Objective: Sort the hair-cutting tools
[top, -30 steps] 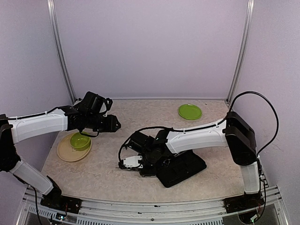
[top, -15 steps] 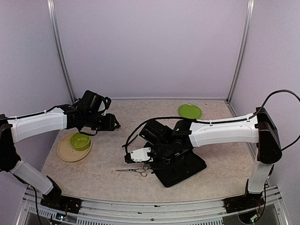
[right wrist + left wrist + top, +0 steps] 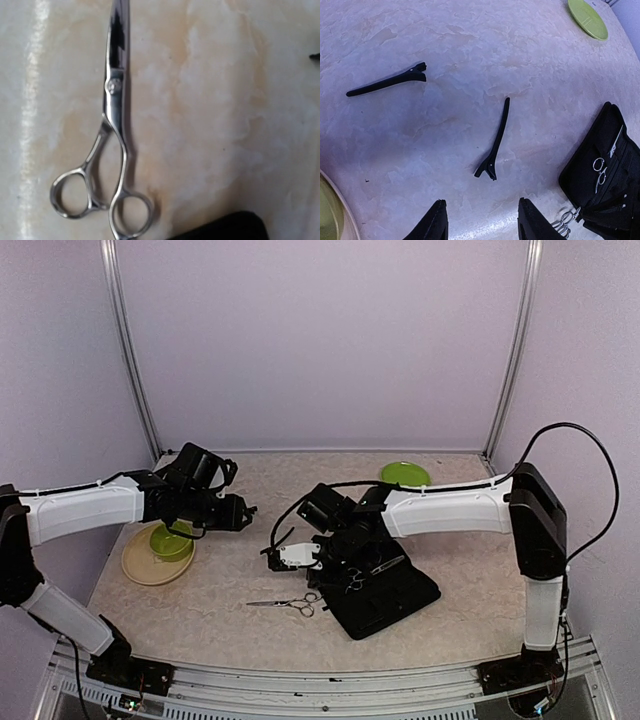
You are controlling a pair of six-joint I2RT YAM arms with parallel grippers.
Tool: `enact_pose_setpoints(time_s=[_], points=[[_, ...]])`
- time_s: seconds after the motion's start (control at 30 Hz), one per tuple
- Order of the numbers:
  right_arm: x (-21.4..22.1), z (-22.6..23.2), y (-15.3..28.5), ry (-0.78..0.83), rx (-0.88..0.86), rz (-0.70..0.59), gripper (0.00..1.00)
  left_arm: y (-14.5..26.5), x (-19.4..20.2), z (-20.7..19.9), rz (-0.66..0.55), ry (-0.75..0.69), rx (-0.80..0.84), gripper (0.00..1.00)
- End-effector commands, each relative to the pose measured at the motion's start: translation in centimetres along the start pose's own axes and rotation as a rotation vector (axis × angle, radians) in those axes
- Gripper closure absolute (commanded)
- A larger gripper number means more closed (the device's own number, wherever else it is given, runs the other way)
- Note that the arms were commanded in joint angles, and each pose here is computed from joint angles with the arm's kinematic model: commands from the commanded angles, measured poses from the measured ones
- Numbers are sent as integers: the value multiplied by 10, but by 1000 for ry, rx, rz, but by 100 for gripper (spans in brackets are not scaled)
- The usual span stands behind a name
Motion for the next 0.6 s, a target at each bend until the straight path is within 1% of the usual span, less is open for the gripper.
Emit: enact_pose_setpoints(time_s=[0.0,0.23,0.57], points=[[-3,3,-8,-12,-74,7,81,6,-2,1,-27,-5,15,53],[1,4,-24,-25,-117,32,80,2,1,1,-25,-5,28,53],[11,2,-50,-24,-105,101,81,1,4,2,-27,-7,27,53]])
Point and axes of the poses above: each gripper's point midway between its finger pads, its own y axis back along the fingers, its own z axis along the line the jaws close on, x = y × z, the point moved 10 cm from there along y, back along the fingers, and after that the axes turned 2 degrees about -y, right-handed, at the moved point
